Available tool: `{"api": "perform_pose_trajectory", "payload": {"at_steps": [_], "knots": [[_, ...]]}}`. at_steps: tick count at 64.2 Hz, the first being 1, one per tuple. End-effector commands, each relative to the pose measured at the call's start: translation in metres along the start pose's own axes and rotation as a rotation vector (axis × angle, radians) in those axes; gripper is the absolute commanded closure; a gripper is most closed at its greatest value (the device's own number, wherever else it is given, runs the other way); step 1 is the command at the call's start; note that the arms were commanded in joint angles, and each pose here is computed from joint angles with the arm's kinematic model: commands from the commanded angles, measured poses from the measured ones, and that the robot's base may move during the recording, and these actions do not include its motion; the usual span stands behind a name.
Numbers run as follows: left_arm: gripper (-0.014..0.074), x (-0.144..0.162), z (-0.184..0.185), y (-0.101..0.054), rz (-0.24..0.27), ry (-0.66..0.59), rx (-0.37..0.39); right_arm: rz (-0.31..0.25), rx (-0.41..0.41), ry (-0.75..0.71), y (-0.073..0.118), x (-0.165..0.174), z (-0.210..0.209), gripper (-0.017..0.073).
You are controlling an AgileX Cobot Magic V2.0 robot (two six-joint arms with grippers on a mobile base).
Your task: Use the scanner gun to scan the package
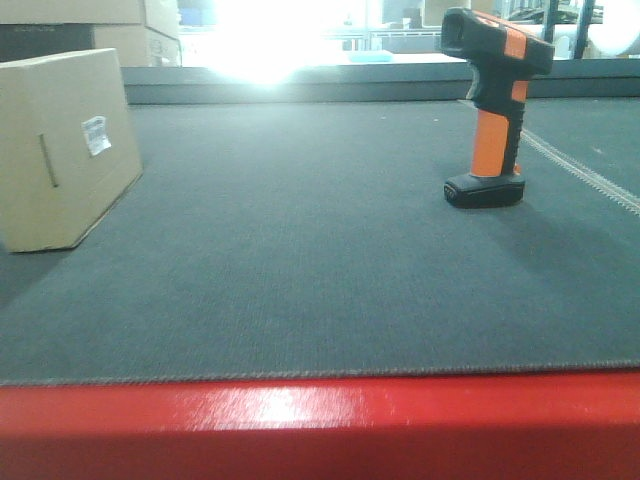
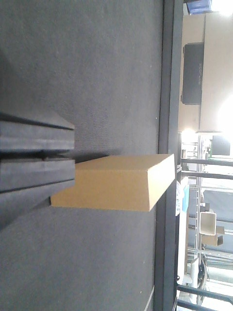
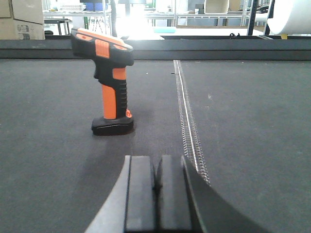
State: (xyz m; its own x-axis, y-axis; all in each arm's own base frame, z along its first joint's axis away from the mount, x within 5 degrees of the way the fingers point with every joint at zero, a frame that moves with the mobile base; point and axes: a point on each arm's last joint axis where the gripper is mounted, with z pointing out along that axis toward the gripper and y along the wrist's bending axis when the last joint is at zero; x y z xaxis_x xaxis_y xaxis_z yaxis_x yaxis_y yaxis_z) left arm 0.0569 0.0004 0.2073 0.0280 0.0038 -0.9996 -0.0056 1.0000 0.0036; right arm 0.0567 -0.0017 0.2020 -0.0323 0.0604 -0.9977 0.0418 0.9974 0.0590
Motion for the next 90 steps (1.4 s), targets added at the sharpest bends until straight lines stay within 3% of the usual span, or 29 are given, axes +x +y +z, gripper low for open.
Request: {"api": "perform_pose_trajectory", "payload": {"at_steps": [1, 90], "knots": [[0.0704, -0.0026, -0.0005, 0.0001, 0.0, -0.023, -0.001, -0.008, 0.004, -0.02, -0.0002, -0.0018, -0.0003, 0.0712], [0.0704, -0.0026, -0.0005, 0.0001, 0.0, -0.023, -0.001, -0.008, 0.002, -0.019, -0.0002, -0.0018, -0.0003, 0.0712]]}}
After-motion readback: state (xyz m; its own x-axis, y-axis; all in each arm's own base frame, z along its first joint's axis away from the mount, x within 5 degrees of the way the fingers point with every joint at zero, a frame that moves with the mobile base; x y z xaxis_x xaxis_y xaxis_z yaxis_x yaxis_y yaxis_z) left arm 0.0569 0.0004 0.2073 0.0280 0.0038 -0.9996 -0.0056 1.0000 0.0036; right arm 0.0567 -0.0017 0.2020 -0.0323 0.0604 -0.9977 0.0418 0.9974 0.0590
